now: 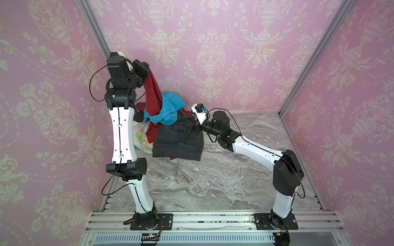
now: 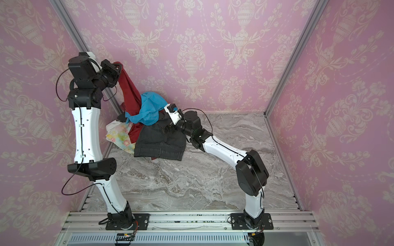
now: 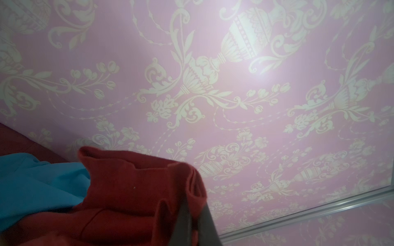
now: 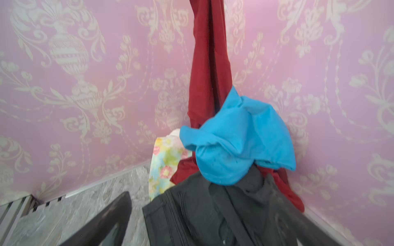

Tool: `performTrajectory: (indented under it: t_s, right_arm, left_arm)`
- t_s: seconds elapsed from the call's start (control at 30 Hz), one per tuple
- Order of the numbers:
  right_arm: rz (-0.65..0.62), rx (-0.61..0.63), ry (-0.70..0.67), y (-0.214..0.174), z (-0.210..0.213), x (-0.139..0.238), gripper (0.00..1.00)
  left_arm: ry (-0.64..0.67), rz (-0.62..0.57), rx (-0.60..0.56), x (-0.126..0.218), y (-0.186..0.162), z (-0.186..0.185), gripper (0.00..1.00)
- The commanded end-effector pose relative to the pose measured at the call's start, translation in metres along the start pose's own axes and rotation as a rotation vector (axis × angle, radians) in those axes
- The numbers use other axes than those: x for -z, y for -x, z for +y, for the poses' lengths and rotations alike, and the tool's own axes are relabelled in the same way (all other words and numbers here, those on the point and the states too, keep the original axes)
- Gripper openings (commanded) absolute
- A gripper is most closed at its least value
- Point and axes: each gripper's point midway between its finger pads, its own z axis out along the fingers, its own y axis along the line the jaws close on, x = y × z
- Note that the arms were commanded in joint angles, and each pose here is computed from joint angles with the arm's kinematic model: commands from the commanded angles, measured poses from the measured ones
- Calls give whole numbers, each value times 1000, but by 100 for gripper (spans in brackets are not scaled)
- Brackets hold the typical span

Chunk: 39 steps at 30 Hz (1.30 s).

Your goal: Pick out a specific cloth from the pile

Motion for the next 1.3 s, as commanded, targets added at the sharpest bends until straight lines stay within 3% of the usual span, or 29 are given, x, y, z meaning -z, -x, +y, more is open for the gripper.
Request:
performTrajectory:
  t_s: [0.0,0.2,0.37,0.4,0.53,0.77,0.8,0.9,0.93,1.07,1.27]
  right_arm:
    - [-140,32,26,33,11,-21,100]
    - [-280,100,-64,41,8,-60,100]
    - [-335,110,-187,38,-12,-94,99]
    - [-345,100,-206,41,-15,-98,89]
    - [-406,33,-200,70,-16,-89,0]
    - [-427,-94,-111,131,-28,-73,0]
    - [-436,-124,-105,141,-32,-71,0]
    - [-484,-190,-106,164,-50,-58,0]
    - [-511,-211,-92,174,-54,-51,0]
    - [-583,-284,-75,190,-68,-31,0]
    - [-640,-373,-35,213,-73,-14,0]
  left_arm:
    - [-172,13,-156,56,-7,-74,0]
    - [-251,86,-176,85,-45,-99,0]
    - [-237,109,-194,112,-68,-87,0]
    - [-208,102,-198,115,-71,-76,0]
    - [-103,122,-137,108,-78,-22,0]
    - [44,140,-104,71,-90,69,2]
    - [43,141,-111,67,-94,76,11]
    - [-8,117,-122,63,-103,87,52]
    - [-17,113,-124,61,-106,92,61]
    - [-174,121,-174,60,-119,77,76]
    - [-331,181,-294,68,-150,63,77]
